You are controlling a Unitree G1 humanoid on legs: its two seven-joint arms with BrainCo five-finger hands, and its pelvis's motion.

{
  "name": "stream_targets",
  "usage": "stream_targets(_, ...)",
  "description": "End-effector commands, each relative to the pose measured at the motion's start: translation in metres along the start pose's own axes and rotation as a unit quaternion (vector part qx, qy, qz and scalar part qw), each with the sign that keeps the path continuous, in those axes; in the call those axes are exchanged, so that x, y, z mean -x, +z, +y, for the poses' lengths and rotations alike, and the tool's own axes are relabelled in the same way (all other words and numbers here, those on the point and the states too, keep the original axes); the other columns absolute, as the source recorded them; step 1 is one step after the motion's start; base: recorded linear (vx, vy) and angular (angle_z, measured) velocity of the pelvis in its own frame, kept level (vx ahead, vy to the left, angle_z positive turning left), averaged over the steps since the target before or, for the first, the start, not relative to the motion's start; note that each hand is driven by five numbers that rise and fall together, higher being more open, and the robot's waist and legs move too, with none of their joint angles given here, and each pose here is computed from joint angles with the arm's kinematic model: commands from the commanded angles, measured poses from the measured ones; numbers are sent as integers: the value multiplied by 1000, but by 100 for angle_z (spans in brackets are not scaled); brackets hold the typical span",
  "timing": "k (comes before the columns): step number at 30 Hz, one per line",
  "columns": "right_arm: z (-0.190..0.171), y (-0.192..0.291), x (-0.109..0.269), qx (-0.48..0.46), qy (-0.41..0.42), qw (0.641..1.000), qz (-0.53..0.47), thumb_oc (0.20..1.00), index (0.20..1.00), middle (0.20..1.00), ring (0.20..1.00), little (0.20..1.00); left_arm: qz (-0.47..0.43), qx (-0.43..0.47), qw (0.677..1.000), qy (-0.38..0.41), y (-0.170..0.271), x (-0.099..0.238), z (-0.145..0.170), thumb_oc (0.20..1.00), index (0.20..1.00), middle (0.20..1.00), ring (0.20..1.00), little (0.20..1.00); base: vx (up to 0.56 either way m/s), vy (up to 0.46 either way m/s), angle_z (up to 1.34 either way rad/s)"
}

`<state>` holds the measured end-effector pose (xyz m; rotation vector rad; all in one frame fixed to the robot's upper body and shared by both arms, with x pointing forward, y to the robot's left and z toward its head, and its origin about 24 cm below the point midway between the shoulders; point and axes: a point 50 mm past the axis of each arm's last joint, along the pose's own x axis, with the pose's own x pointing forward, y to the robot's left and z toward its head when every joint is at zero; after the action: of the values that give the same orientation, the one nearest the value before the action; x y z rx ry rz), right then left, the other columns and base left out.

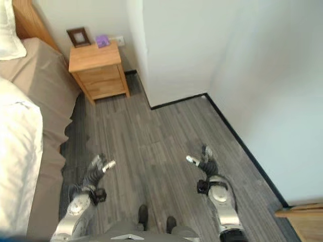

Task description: Making the bed.

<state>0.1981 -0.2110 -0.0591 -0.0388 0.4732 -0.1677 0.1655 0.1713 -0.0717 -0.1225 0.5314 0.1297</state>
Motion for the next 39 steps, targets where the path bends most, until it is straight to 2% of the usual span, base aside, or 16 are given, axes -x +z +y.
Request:
stream_targets(1,9,20,-3,4,26,998,-54,1000,1000,1000,1000,1000,-51,11,999,1,20,-4,8,1000,1000,1000,1000,1000,-80,-81,-16)
stream_targets(6,17,67,-10,133,57,977,-159,1000,1000,1000,1000,1000,-85,-19,996,1,37,-11,6,1000,1000,1000,1000,1000,-42,-110,8)
stream_targets(11,15,113,-11,177,42,950,-254,1000,1000,1000,1000,1000,-170,-13,985,33,72,-11,11,1000,1000,1000,1000,1000,-39,-141,39)
stream_targets(14,12,121,-10,183,34,944,-271,1000,1000,1000,1000,1000,-186,-10,981,49,79,-8,18,1000,1000,1000,1000,1000,85,-113,94)
stream_targets(16,15,126,-7,152,39,947,-281,1000,1000,1000,1000,1000,-207,-10,975,85,84,-2,32,1000,1000,1000,1000,1000,280,-23,125)
stream_targets(20,15,135,-4,110,29,945,-307,1000,1000,1000,1000,1000,-278,57,952,117,108,7,42,1000,1000,1000,1000,1000,318,73,29)
stream_targets(30,17,111,3,70,14,957,-281,1000,1000,1000,1000,1000,-289,17,953,94,119,3,38,1000,1000,1000,1000,1000,351,103,-8)
stream_targets(31,19,103,6,68,19,961,-266,1000,1000,1000,1000,1000,-290,-17,955,62,125,-2,29,1000,1000,1000,1000,1000,509,177,12)
stream_targets(35,14,93,9,74,14,965,-252,1000,1000,1000,1000,1000,-291,-32,956,25,128,-3,18,1000,1000,1000,1000,1000,477,50,48)
stream_targets(39,3,59,0,89,-10,982,-167,1000,1000,1000,1000,1000,-275,-44,960,-21,124,-6,6,1000,1000,1000,1000,1000,593,-166,35)
